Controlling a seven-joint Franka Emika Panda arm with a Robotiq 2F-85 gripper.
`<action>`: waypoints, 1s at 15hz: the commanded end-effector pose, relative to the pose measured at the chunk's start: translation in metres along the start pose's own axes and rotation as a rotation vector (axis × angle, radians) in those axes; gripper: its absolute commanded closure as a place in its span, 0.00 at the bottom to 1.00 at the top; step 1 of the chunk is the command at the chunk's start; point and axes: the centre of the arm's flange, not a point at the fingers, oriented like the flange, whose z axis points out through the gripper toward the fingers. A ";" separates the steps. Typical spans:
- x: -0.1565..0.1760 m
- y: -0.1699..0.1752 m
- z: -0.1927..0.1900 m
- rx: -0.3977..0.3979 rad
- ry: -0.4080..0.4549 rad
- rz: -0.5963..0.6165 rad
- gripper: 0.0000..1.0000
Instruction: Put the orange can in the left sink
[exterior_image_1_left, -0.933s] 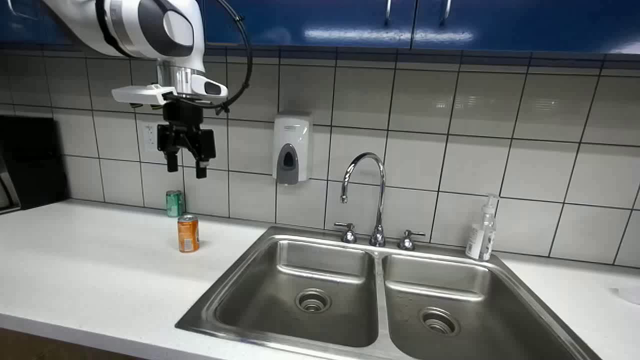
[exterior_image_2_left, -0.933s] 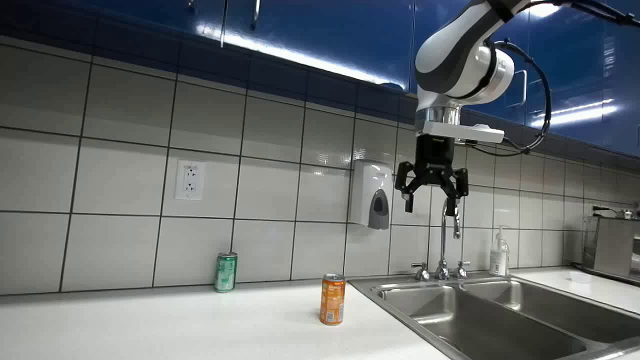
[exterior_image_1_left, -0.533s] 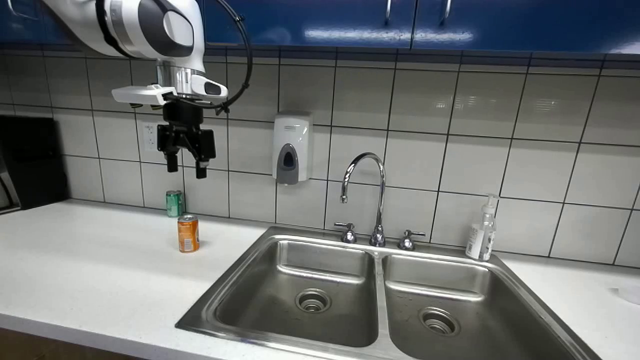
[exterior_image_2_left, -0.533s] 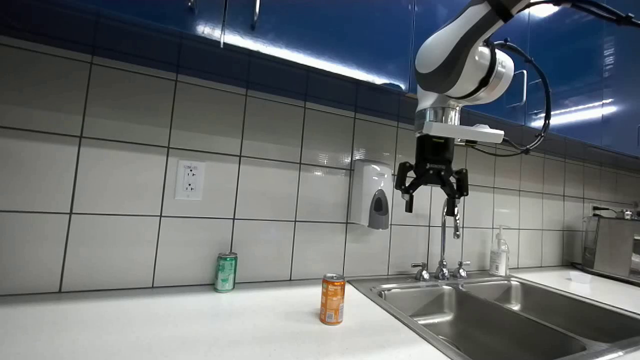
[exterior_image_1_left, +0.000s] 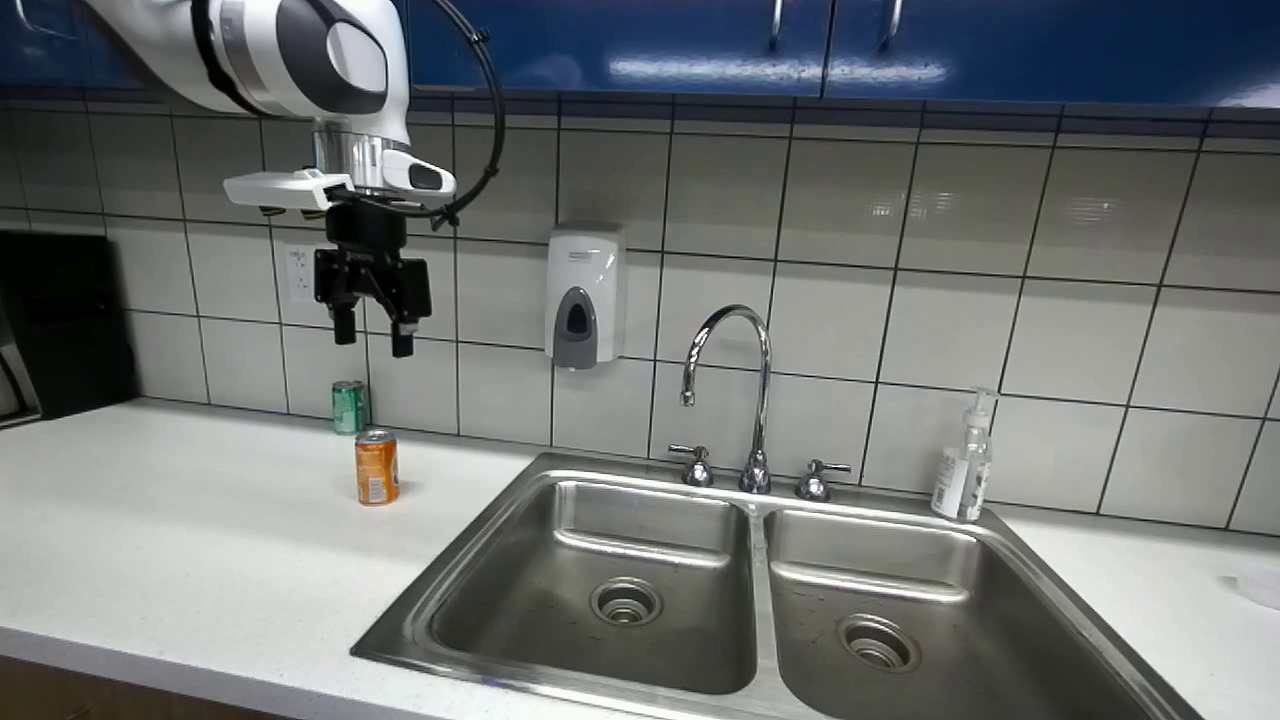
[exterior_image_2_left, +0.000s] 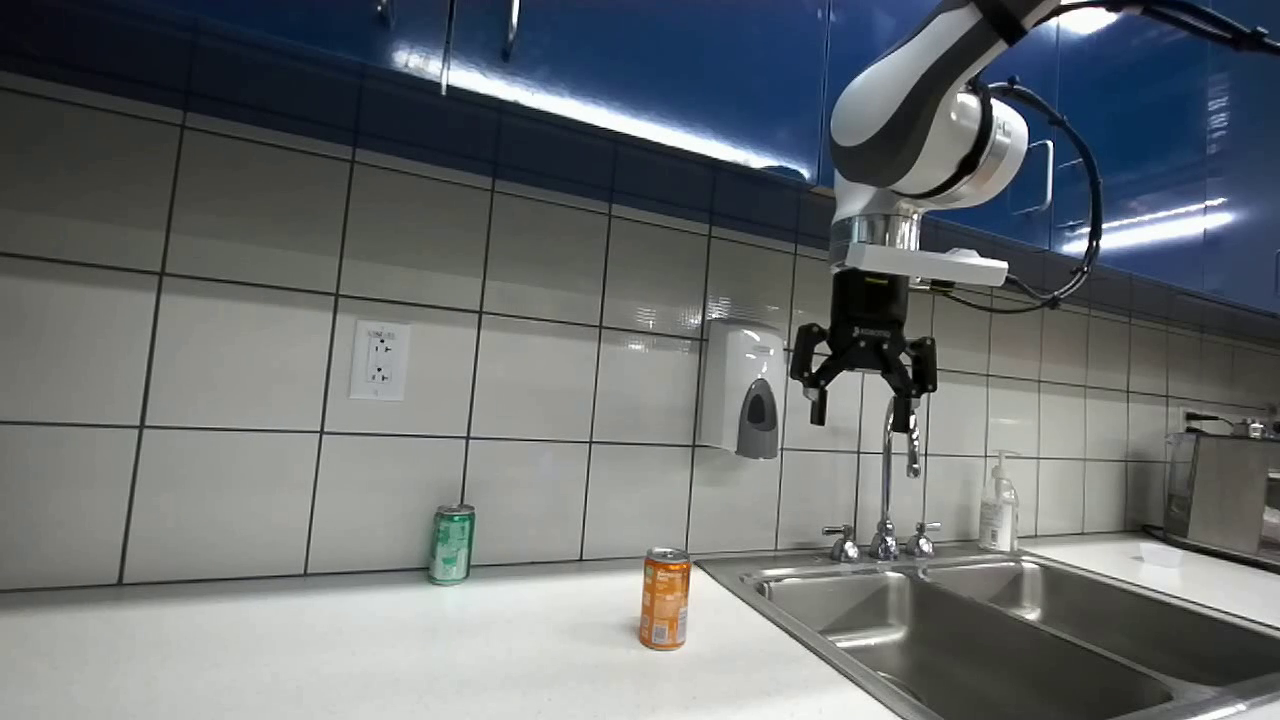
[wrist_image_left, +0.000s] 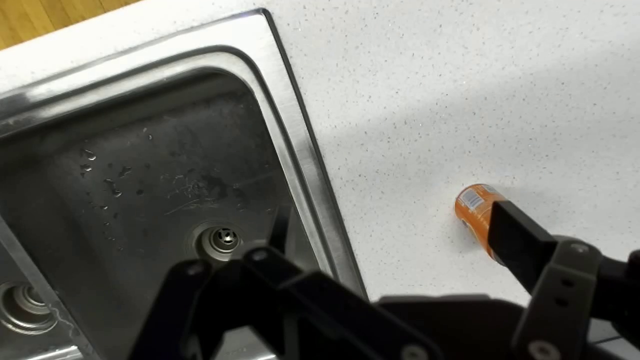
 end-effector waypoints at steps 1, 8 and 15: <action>0.008 -0.007 0.009 -0.001 -0.012 -0.017 0.00; 0.027 -0.058 0.058 0.018 0.021 -0.138 0.00; 0.049 -0.105 0.100 0.012 -0.004 -0.235 0.00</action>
